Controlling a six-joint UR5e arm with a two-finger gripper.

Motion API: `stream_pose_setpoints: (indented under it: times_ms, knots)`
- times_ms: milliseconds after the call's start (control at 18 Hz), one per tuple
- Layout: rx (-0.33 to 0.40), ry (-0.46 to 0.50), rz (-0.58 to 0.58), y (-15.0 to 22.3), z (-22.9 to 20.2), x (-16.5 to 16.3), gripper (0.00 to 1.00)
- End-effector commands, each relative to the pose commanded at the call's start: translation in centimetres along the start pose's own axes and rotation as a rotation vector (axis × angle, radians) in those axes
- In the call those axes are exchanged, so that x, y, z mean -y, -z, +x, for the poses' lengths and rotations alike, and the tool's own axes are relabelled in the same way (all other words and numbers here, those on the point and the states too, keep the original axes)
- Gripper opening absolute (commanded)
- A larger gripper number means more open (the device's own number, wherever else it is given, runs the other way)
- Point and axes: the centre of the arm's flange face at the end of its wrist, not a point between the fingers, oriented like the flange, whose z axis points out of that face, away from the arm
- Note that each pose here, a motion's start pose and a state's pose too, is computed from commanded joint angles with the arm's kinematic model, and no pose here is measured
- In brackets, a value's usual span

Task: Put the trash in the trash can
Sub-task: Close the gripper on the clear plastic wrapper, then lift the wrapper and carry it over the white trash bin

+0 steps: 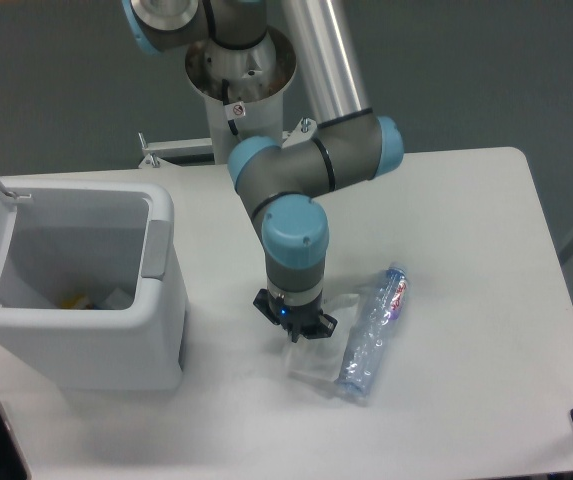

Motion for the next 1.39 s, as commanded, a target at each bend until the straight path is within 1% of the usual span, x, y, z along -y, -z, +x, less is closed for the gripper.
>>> stream_pose_setpoints:
  times_ms: [56,111,167,222,333,444,500,556,611,667,722,889,1000,1111,1222,1389]
  knots:
    - [0.025,0.024,0.041,2.7,-0.3,0.1,0.0]
    - [0.042,0.093,0.105,5.8,-1.7,-0.2,0.0]
    - [0.05,0.139,0.163,8.2,-3.0,-0.3,0.0]
    - [0.056,0.188,0.224,10.7,-4.1,-0.2,0.0]
    - [0.048,0.31,0.325,14.6,-5.7,0.4,0.0]
    - [0.054,0.431,0.415,19.1,-6.2,1.3,0.0]
    - [0.043,0.491,0.456,20.9,-6.4,1.9,0.0]
    - [0.019,0.576,0.518,23.9,-5.7,2.5,0.0]
    - [0.003,0.633,0.567,26.9,-4.2,2.4,0.0]
    - [-0.003,0.654,0.584,28.1,-3.1,2.2,0.0]
    - [-0.016,0.651,0.596,29.0,-1.6,2.3,0.0]
    - [-0.078,0.627,0.592,29.1,4.0,3.6,0.0]
    - [-0.109,0.581,0.586,29.2,7.4,4.8,0.0]
    - [-0.15,0.519,0.56,27.8,11.1,6.6,0.0]
    - [-0.179,0.481,0.53,26.2,13.4,7.9,0.0]
    - [-0.21,0.443,0.484,23.8,16.0,8.3,0.0]
